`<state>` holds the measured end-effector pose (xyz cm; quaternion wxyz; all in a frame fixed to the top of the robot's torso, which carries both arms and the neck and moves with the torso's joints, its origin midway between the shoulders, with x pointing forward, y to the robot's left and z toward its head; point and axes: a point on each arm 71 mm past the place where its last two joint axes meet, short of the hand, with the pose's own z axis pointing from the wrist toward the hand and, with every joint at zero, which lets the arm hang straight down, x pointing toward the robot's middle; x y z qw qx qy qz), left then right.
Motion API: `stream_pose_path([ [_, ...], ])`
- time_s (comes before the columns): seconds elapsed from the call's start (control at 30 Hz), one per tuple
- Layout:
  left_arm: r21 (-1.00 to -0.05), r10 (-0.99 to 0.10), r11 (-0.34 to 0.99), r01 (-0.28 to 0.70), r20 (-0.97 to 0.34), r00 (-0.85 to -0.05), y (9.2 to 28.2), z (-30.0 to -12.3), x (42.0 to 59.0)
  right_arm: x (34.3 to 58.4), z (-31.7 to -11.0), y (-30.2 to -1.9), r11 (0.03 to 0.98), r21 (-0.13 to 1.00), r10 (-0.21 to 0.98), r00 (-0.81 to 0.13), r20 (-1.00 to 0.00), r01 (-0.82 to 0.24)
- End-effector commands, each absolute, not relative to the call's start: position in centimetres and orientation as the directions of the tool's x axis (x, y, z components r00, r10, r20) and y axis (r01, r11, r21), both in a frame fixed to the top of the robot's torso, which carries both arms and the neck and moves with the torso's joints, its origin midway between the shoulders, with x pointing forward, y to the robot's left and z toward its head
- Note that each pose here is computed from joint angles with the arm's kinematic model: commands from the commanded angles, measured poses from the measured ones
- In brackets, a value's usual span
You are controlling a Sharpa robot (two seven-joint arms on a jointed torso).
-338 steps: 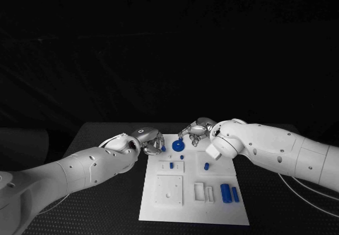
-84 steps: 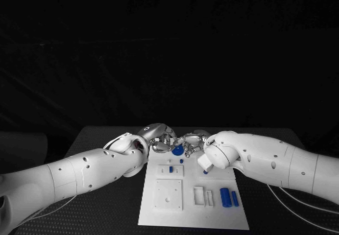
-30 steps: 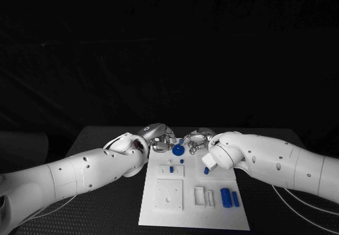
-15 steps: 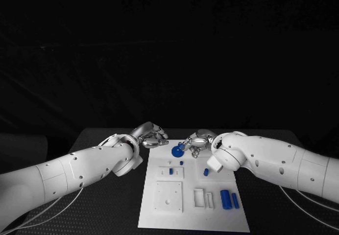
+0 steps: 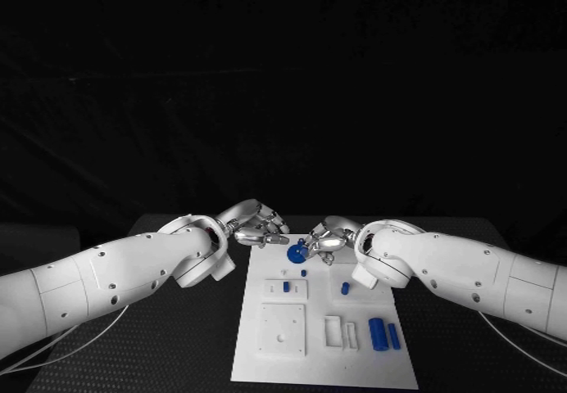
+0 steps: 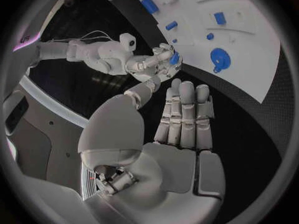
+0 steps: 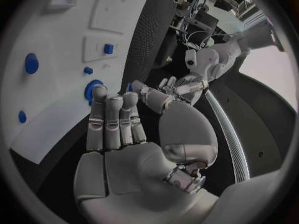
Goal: Assemble the parts on the task board
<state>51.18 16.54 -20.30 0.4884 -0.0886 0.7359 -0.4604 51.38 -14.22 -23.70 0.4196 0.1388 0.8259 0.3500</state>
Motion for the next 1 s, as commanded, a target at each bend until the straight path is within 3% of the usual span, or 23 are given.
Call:
stream_pose_path([
  [0.03, -0.849, -0.568, 0.488, 0.203, -0.485, -0.665, 16.2, -21.0, 50.6, 50.7, -23.7, -13.5, 0.745, 0.645, 0.397, -0.663, -0.635, -0.172],
  [0.17, -0.816, -0.555, 0.524, 0.243, -0.543, -0.630, 16.3, -20.8, 50.4, 50.3, -23.6, -13.2, 0.747, 0.637, 0.377, -0.668, -0.642, -0.190],
  [0.43, -0.623, -0.378, 0.648, 0.438, -0.762, -0.526, 15.4, -20.5, 49.7, 49.5, -23.3, -12.9, 0.763, 0.595, 0.309, -0.667, -0.679, -0.253],
  [0.63, -0.536, -0.290, 0.671, 0.513, -0.826, -0.483, 14.7, -20.4, 49.1, 49.1, -23.3, -12.7, 0.760, 0.596, 0.297, -0.677, -0.674, -0.260],
  [0.83, -0.487, -0.241, 0.705, 0.515, -0.848, -0.472, 14.9, -20.7, 49.0, 48.8, -23.2, -12.5, 0.751, 0.611, 0.302, -0.693, -0.655, -0.250],
  [1.0, -0.518, -0.258, 0.705, 0.485, -0.824, -0.504, 15.3, -20.9, 48.9, 48.6, -23.3, -12.5, 0.751, 0.611, 0.291, -0.706, -0.646, -0.249],
])
